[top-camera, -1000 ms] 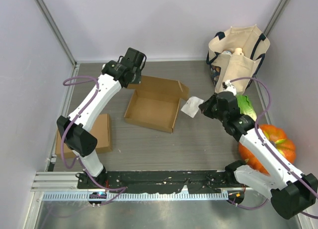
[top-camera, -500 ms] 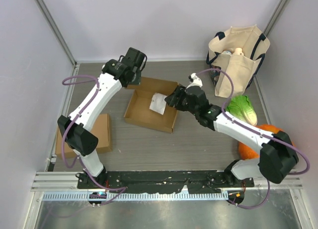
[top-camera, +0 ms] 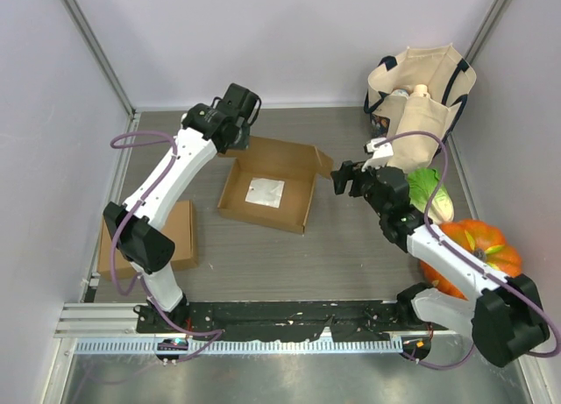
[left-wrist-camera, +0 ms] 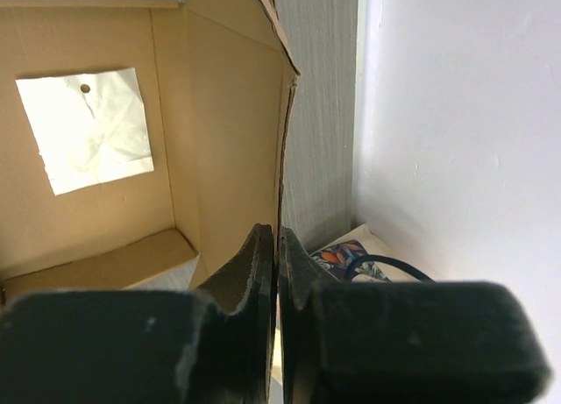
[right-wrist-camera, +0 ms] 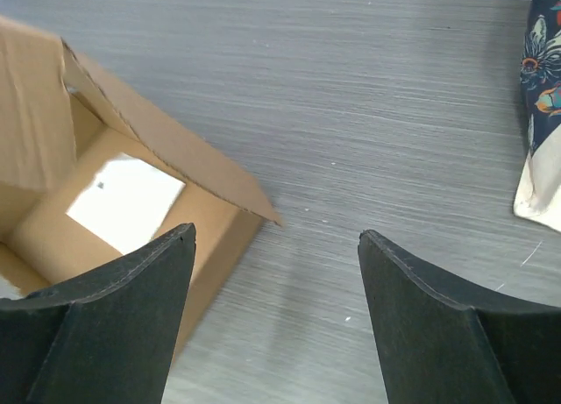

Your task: Fold the paper box

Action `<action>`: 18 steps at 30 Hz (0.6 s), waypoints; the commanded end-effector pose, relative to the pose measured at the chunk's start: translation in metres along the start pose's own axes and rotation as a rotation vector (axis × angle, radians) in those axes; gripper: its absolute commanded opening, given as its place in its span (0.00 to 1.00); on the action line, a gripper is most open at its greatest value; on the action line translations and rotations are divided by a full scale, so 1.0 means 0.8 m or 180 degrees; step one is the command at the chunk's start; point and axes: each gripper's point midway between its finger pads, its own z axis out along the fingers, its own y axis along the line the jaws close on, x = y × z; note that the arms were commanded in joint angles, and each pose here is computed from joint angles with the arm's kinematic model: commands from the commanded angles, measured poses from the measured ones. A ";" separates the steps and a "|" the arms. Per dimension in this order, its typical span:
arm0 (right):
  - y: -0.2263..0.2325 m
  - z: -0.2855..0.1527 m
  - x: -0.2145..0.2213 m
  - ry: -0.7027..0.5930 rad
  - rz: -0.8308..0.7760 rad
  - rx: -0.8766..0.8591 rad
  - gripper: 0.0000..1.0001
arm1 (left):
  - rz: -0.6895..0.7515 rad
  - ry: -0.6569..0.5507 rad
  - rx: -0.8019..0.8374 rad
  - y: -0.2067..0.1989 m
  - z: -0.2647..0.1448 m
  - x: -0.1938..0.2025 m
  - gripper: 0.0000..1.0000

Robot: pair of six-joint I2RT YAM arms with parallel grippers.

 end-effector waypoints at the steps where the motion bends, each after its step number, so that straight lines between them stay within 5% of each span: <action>1: 0.021 0.028 -0.022 -0.0407 -0.0571 -0.0553 0.80 | -0.0045 -0.0090 0.0242 -0.020 -0.013 -0.011 0.09; 11: 0.032 0.070 -0.023 -0.0577 -0.0624 -0.0758 0.78 | 0.0201 -0.0020 0.0422 -0.029 -0.017 -0.006 0.31; 18: 0.035 0.107 -0.027 -0.0626 -0.0601 -0.0940 0.67 | 0.0743 -0.0116 0.0691 -0.013 -0.025 -0.034 0.73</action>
